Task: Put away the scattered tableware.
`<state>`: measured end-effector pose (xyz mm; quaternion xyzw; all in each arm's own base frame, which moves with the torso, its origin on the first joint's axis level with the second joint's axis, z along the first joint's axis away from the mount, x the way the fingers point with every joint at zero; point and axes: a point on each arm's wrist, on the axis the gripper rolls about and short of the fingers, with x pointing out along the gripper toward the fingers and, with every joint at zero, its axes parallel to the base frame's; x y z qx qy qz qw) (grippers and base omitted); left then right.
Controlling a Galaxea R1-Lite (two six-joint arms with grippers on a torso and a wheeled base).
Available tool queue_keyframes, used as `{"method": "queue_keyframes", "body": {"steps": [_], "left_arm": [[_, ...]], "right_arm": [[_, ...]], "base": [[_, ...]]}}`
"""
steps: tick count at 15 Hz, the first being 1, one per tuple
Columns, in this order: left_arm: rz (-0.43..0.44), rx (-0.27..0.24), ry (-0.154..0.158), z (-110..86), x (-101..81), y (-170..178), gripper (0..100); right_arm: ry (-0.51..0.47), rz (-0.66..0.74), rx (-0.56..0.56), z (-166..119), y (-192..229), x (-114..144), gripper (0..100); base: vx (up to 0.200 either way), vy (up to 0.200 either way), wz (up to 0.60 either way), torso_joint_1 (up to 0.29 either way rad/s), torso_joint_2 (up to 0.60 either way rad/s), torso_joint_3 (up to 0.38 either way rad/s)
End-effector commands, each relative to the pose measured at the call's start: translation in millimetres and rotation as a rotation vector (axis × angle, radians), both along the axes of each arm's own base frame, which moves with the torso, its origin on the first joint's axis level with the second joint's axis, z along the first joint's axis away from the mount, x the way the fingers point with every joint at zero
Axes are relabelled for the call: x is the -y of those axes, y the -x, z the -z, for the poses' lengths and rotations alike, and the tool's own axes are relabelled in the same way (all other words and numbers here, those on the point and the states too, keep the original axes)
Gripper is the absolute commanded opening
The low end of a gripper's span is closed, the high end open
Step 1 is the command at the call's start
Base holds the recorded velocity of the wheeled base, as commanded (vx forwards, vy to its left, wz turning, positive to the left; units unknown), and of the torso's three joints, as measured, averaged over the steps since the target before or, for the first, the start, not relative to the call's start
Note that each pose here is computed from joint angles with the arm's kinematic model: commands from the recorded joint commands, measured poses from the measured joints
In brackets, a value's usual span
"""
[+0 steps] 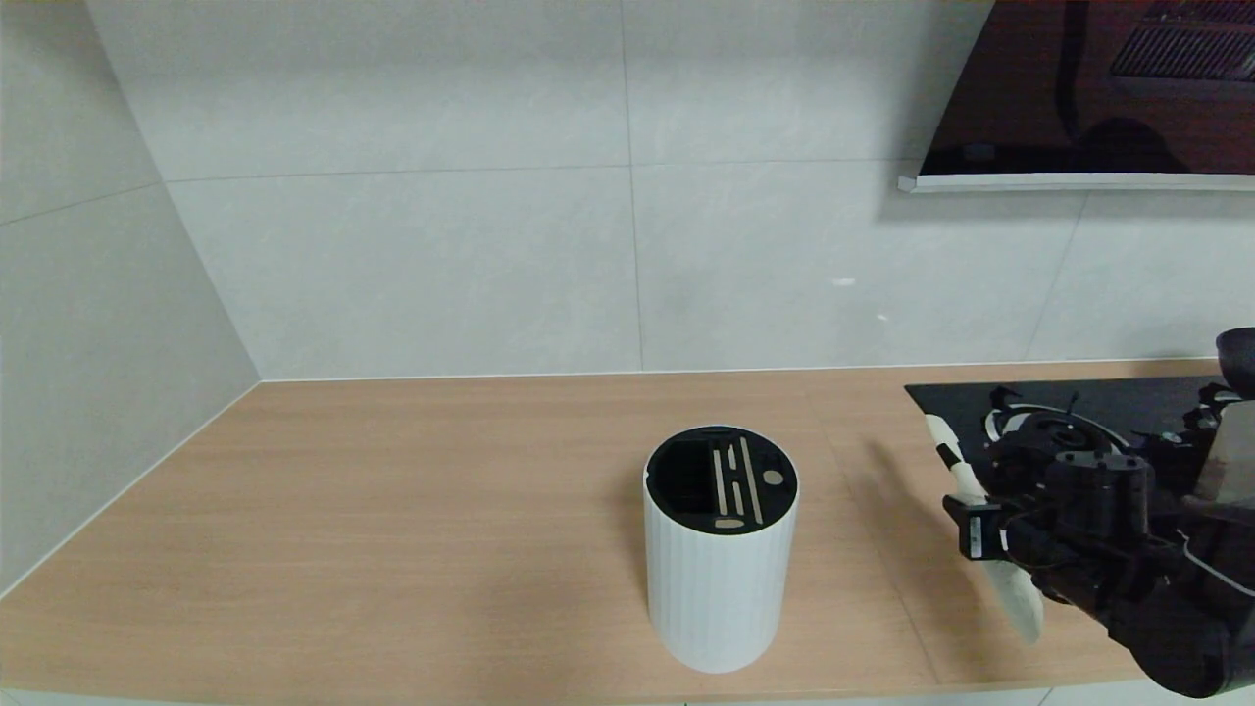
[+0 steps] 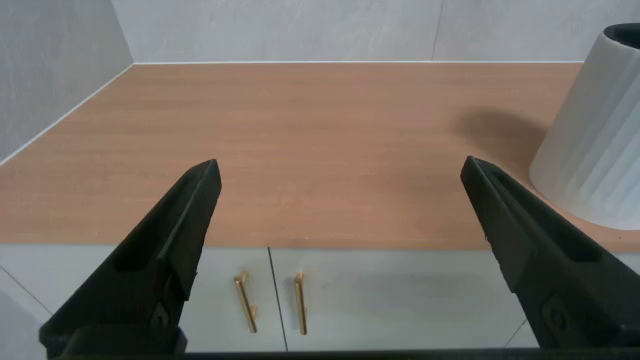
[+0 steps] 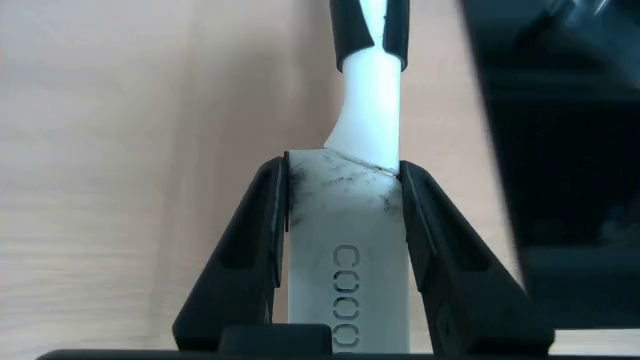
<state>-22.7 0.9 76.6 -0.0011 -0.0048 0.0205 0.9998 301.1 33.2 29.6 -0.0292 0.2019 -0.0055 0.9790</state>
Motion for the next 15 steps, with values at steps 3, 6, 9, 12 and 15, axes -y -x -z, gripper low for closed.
{"method": "queue_keyframes", "body": {"steps": [3, 6, 9, 12, 15], "left_arm": [[0.053, 0.078, -0.012, -17.2, 1.2, 4.4, 100], [0.325, -0.019, -0.011, -49.9, 7.2, 0.9, 100], [0.486, -0.137, 0.021, -119.6, 10.6, -41.2, 100], [0.642, -0.235, 0.052, -163.8, 17.0, -100.0, 100], [0.766, -0.397, 0.065, -163.7, 39.1, -165.0, 100]], "right_arm": [[-0.024, -0.078, 0.149, -66.4, 29.1, -19.9, 0], [-0.038, -0.144, 0.201, -106.5, 41.4, -37.4, 0], [-0.047, -0.212, 0.214, -140.9, 45.6, -58.9, 0], [-0.065, -0.267, 0.254, -155.9, 49.1, -73.7, 0], [-0.096, -0.342, 0.316, -173.0, 35.2, -105.4, 0]], "base": [[0.0, 0.0, 0.0, 0.0, 0.0, 0.0], [0.0, 0.0, 0.0, 0.0, 0.0, 0.0], [0.0, 0.0, 0.0, 0.0, 0.0, 0.0], [0.0, 0.0, 0.0, 0.0, 0.0, 0.0], [0.0, 0.0, 0.0, 0.0, 0.0, 0.0]]}}
